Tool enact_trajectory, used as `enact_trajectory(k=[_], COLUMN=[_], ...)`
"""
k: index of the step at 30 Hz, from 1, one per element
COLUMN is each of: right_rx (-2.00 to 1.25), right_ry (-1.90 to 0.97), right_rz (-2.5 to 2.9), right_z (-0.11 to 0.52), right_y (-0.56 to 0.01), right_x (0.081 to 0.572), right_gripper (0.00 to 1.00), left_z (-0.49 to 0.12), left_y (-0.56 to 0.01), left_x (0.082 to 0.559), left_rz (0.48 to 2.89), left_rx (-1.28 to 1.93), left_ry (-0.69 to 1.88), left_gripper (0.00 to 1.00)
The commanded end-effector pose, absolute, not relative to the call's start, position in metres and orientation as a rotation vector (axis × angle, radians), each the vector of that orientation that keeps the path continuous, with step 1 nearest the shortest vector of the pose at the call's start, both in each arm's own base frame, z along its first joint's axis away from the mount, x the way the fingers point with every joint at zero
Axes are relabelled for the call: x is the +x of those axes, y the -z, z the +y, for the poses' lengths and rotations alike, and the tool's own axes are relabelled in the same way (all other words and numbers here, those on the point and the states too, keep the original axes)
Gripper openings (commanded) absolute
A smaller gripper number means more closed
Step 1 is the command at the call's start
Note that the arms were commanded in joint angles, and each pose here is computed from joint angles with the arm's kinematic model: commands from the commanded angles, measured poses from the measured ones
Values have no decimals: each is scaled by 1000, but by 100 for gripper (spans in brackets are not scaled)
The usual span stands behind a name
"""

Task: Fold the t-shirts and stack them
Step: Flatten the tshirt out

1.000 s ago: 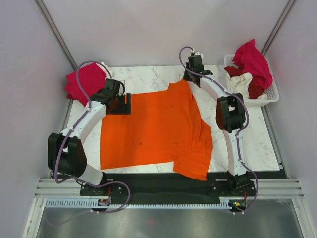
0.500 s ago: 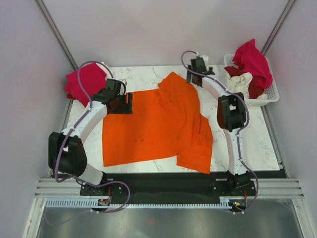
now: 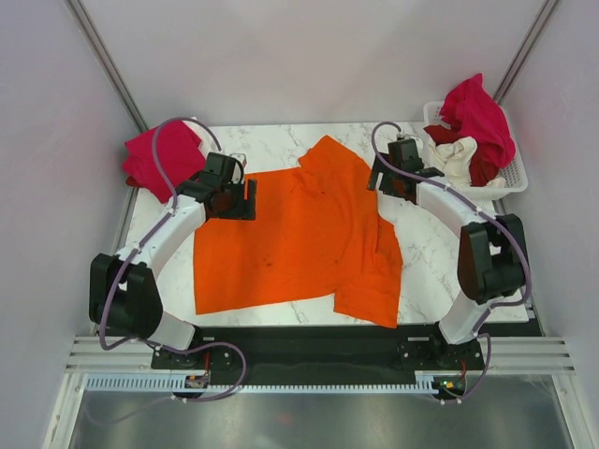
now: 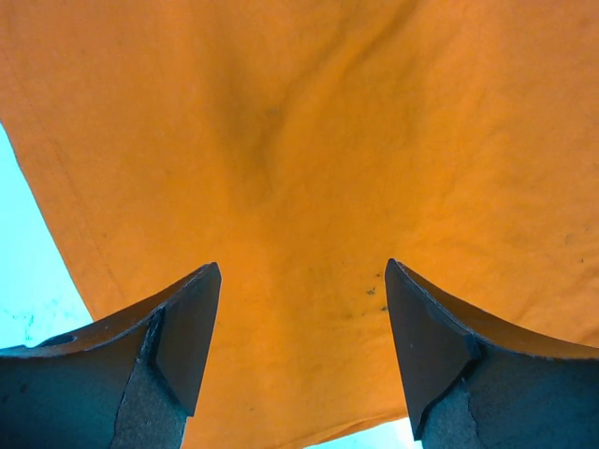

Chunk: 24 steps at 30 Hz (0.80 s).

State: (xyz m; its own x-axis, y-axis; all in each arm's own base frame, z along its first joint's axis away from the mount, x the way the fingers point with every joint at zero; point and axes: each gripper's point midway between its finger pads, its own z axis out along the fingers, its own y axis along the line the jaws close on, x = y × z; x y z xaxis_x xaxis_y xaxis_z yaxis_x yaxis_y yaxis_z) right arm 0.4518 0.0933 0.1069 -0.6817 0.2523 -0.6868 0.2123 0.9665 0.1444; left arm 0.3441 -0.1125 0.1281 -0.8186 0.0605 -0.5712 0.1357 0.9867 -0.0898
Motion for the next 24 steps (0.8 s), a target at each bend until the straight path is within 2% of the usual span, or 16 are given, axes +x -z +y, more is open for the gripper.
enact_trajectory(k=[1, 7, 10, 19, 22, 23, 24], right_rx=[347, 346, 345, 366, 366, 359, 360], right_ry=[-202, -175, -174, -66, -46, -65, -70], right_rz=[2380, 2461, 2475, 2476, 2495, 2516, 2518], right_z=[101, 91, 89, 76, 72, 74, 73], right_y=[-93, -65, -56, -39, -27, -21, -21], right_x=[424, 378, 366, 373, 374, 373, 374], right_gripper=[87, 78, 77, 71, 59, 52, 39], left_z=[-114, -115, -116, -110, -105, -104, -104], left_y=[-153, -158, -155, -156, -151, -150, -149], left_x=[335, 301, 287, 261, 256, 255, 253], left_rz=[2457, 2439, 2441, 2414, 2413, 2413, 2413], left_rx=[95, 92, 97, 91, 87, 90, 87], left_ry=[220, 311, 348, 370, 350, 345, 344], left_gripper=[79, 79, 79, 78, 77, 77, 77])
